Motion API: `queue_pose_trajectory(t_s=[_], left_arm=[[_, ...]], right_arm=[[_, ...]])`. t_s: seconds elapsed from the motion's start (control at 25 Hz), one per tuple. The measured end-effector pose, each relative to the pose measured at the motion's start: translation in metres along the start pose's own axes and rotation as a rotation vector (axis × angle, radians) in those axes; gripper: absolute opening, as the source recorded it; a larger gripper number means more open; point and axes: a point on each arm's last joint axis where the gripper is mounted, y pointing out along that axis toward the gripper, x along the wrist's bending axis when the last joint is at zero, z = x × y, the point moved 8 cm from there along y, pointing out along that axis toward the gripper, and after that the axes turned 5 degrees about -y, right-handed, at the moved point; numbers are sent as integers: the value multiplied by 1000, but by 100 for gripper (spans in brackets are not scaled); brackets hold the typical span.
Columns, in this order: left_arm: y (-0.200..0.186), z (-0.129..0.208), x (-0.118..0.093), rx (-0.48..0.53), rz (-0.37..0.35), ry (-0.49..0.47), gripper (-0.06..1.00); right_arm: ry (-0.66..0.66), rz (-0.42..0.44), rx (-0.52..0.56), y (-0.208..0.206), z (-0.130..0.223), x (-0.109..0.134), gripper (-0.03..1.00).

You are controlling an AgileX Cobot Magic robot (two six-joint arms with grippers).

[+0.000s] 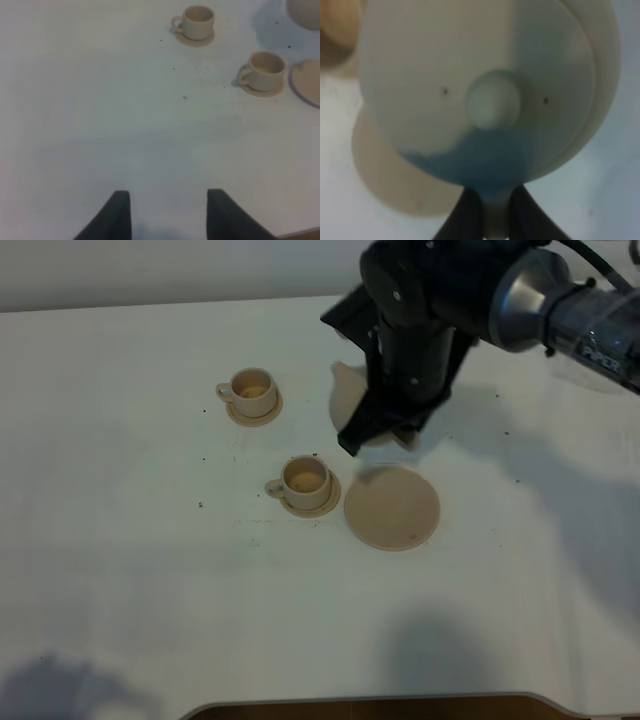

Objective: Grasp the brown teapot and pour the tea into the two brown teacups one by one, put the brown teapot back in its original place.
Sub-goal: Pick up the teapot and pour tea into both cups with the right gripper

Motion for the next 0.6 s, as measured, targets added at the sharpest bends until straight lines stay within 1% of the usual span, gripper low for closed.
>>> queue_pose_trajectory(t_s=[0.12, 0.4, 0.48, 0.6], left_arm=[[0, 0, 0, 0, 0, 0, 36], [0, 0, 0, 0, 0, -1, 36], [0, 0, 0, 0, 0, -1, 36], [0, 0, 0, 0, 0, -1, 36]], right_arm=[[-47, 12, -34, 4, -20, -5, 12], [-179, 53, -92, 27, -61, -14, 12], [-217, 72, -94, 34, -68, -17, 12], [-282, 124, -77, 44, -73, -22, 12]])
